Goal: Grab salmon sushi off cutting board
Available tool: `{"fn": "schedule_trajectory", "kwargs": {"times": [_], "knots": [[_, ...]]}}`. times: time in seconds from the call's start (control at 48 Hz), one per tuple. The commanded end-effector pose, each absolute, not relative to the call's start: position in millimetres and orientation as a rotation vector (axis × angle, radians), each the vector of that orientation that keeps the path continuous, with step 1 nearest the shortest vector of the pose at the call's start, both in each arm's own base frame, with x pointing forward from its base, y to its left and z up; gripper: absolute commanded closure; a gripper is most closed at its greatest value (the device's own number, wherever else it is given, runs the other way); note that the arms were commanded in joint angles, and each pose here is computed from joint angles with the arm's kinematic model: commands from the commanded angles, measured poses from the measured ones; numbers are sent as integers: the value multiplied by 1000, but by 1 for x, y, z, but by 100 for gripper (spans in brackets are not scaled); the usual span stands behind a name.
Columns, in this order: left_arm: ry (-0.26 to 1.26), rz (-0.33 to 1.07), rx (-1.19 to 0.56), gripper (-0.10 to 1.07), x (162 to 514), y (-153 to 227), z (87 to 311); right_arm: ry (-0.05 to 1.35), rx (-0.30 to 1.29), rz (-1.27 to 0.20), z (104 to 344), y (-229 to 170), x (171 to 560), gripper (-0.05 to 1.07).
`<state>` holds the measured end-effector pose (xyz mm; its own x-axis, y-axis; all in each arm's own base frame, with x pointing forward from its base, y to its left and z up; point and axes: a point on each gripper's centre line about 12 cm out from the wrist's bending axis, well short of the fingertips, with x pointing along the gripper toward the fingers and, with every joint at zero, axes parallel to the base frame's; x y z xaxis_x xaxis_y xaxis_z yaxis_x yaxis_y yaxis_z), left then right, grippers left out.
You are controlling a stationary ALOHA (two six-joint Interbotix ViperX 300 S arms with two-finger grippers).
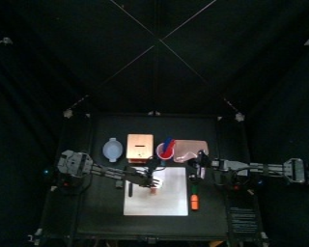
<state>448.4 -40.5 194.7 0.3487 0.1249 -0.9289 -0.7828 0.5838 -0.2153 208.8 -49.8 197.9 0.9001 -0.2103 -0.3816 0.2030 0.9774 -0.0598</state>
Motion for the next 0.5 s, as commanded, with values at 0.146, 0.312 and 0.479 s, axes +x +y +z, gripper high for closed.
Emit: {"fn": "schedule_trajectory", "kwargs": {"times": [0.146, 0.312, 0.479], "knots": [[740, 192, -375, 12, 456, -42, 241, 356, -27, -207, 208, -48, 208, 101], [535, -13, -181, 12, 415, -40, 247, 341, -19, -212, 211, -48, 209, 101], [225, -196, 50, 12, 351, -38, 243, 311, 0, -223, 222, -50, 212, 101]]}}
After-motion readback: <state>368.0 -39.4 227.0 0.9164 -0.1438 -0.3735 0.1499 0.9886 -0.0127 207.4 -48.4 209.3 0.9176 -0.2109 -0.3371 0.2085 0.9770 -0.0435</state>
